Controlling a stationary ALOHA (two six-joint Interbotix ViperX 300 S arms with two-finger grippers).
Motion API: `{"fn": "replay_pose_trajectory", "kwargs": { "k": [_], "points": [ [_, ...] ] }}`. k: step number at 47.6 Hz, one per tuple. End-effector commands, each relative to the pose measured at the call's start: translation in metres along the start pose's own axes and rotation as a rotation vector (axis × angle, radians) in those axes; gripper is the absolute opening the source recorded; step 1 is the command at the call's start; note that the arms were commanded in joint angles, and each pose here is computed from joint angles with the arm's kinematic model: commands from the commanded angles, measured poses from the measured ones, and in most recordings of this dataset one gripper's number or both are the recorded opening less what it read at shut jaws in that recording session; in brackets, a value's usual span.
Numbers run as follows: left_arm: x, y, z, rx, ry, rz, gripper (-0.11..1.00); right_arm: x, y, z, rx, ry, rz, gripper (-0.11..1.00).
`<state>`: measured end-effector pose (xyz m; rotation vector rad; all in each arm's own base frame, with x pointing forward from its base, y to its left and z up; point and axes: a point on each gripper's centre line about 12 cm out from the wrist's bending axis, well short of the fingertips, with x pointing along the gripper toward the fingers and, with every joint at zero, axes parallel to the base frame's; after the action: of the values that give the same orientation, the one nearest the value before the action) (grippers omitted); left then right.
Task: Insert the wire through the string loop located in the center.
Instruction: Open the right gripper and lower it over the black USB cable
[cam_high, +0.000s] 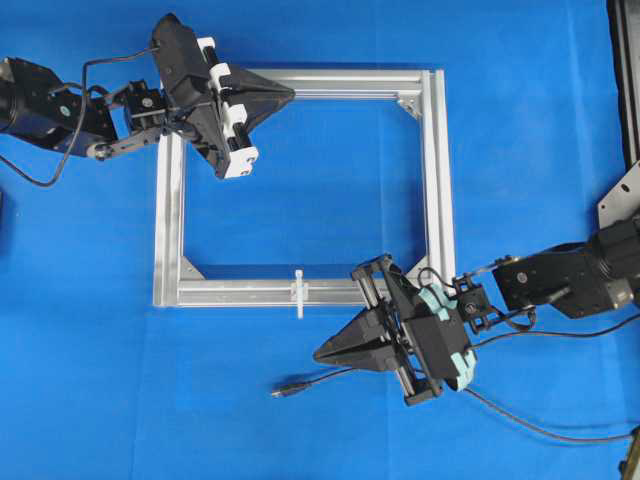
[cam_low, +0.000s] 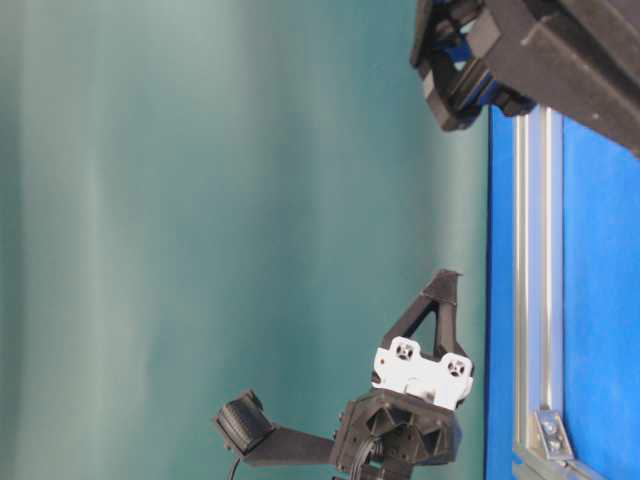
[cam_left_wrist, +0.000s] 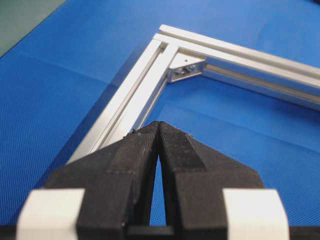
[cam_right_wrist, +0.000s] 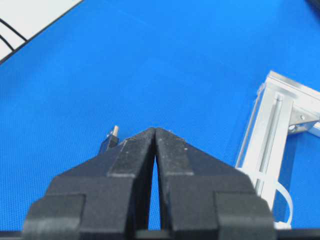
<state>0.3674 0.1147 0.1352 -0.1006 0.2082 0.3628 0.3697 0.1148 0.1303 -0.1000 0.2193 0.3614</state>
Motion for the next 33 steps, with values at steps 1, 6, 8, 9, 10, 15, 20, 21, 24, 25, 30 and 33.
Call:
{"fn": "replay_pose_trajectory", "kwargs": {
  "k": [1,6,8,9,10,15,20,21,24,25,30,33],
  "points": [
    [-0.0039,-0.0043,0.0149,0.030,-0.035,-0.024,0.00,-0.0056,0.0017,0.0302,-0.012,-0.084,0.003,0.00],
    [-0.0072,-0.0044,0.0115,0.031,-0.023,-0.025,0.00,-0.0094,0.0034,0.0308,-0.014,-0.065,0.006,-0.05],
    [-0.0076,-0.0038,0.0116,0.031,-0.023,-0.023,0.00,-0.0102,0.0034,0.0311,-0.010,-0.060,0.006,-0.05],
    [-0.0079,-0.0037,0.0111,0.031,-0.021,-0.023,0.00,-0.0103,0.0033,0.0313,-0.007,-0.059,0.006,-0.05],
    [-0.0079,-0.0043,0.0110,0.031,-0.021,-0.025,0.00,-0.0105,0.0033,0.0317,-0.005,-0.059,0.006,-0.05],
    [-0.0076,-0.0043,0.0117,0.031,-0.024,-0.025,0.00,-0.0099,0.0032,0.0309,0.002,-0.046,0.006,-0.05],
    [-0.0067,-0.0045,0.0133,0.032,-0.029,-0.025,0.00,-0.0095,0.0037,0.0293,0.017,-0.029,0.007,-0.05],
    [-0.0067,-0.0040,0.0133,0.032,-0.029,-0.024,0.00,-0.0095,0.0038,0.0290,0.020,-0.026,0.008,-0.05],
    [-0.0067,-0.0040,0.0133,0.032,-0.029,-0.024,0.00,-0.0094,0.0043,0.0286,0.029,-0.023,0.009,-0.05],
    [-0.0067,-0.0040,0.0133,0.032,-0.029,-0.024,0.00,-0.0094,0.0043,0.0286,0.032,-0.023,0.009,-0.05],
    [-0.0070,-0.0039,0.0128,0.032,-0.027,-0.024,0.00,-0.0093,0.0060,0.0279,0.040,-0.016,0.013,-0.02],
    [-0.0070,-0.0039,0.0128,0.032,-0.027,-0.024,0.00,-0.0092,0.0071,0.0278,0.044,-0.008,0.016,0.05]
  ]
}}
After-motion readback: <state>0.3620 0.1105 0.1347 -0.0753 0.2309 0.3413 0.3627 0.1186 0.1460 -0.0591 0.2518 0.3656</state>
